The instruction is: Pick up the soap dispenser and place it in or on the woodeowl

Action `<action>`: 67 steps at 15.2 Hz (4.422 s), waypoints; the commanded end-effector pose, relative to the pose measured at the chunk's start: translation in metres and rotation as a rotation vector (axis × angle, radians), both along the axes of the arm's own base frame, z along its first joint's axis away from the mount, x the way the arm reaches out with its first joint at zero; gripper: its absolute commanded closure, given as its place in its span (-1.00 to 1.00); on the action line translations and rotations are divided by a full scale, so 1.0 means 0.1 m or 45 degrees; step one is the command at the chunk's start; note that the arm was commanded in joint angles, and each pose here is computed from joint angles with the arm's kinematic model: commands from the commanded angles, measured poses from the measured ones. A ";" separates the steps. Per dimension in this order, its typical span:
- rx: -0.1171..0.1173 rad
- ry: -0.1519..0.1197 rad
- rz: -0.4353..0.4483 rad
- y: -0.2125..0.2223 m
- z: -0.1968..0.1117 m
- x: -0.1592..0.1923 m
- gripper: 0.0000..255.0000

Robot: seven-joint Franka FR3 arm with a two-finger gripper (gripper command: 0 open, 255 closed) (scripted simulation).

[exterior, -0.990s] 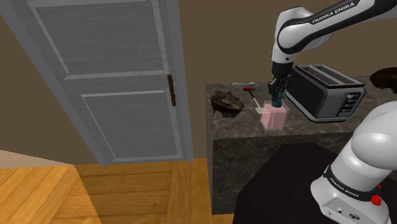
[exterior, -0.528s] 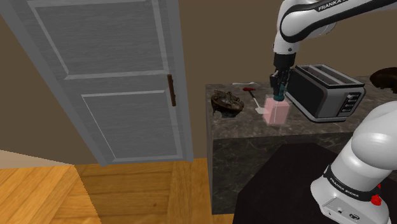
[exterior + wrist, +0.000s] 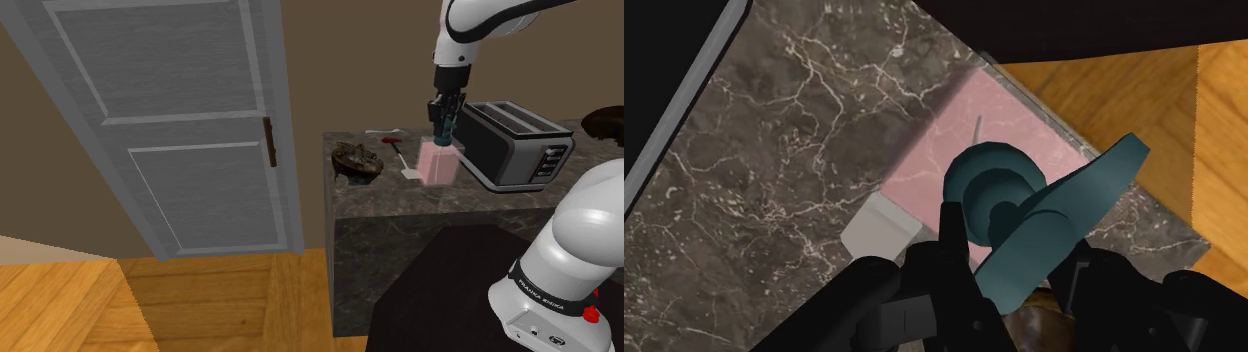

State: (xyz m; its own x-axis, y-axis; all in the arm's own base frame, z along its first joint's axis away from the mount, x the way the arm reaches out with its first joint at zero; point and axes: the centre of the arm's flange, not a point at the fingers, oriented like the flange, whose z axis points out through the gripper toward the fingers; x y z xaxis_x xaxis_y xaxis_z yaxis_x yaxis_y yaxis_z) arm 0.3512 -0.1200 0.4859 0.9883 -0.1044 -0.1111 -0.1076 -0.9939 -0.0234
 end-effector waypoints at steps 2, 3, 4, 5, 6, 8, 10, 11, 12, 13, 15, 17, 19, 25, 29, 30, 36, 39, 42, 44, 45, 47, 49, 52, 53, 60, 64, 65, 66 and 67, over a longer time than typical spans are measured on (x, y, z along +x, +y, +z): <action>0.000 0.000 0.000 -0.01 0.16 0.01 1.00; 0.000 0.000 0.000 -0.01 0.21 0.01 1.00; 0.000 0.000 0.000 -0.01 0.26 0.01 1.00; 0.000 0.000 0.000 -0.01 0.32 0.01 1.00; 0.000 0.000 0.000 -0.01 0.37 0.01 1.00; 0.000 0.000 0.000 -0.01 0.48 0.01 1.00; 0.000 0.000 0.000 -0.01 0.58 0.01 1.00; 0.000 0.000 0.000 -0.01 0.63 0.01 1.00; 0.000 0.000 0.000 -0.01 0.69 0.01 1.00; 0.000 0.000 0.000 -0.01 0.74 0.01 1.00; 0.000 0.000 0.000 -0.01 0.85 0.01 1.00; 0.000 0.000 0.000 -0.01 0.91 0.01 1.00; 0.000 0.000 0.000 0.01 0.98 0.26 1.00; 0.000 0.000 0.000 0.05 1.17 1.03 1.00; 0.000 0.000 0.000 0.08 1.30 1.54 1.00; 0.000 0.000 0.000 0.09 1.33 1.67 1.00; 0.000 0.000 0.000 0.13 1.53 2.44 1.00; 0.000 0.000 0.000 0.15 1.62 2.81 1.00; 0.000 0.000 0.000 0.15 1.46 2.81 1.00; 0.000 0.000 0.000 0.15 1.36 2.81 1.00; 0.000 0.000 0.000 0.15 1.31 2.81 1.00; 0.000 0.000 0.000 0.15 1.20 2.81 1.00; 0.000 0.000 0.000 0.15 1.09 2.81 1.00; 0.000 0.000 0.000 0.15 0.94 2.81 1.00; 0.000 0.000 0.000 0.15 0.88 2.81 1.00; 0.000 0.000 0.000 0.15 0.51 2.81 1.00; 0.000 0.000 0.000 0.15 0.30 2.81 1.00; 0.000 0.000 0.000 0.15 0.21 2.81 1.00; 0.000 0.000 0.000 0.15 0.21 2.81 1.00; 0.000 0.000 0.000 0.15 0.21 2.81 1.00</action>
State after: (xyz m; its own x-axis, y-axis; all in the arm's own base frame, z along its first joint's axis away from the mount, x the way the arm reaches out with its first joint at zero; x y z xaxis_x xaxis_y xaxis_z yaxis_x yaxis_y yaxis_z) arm 0.6324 -0.1051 0.5086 0.9882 -0.1043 -0.1122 -0.1076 -0.9939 -0.0234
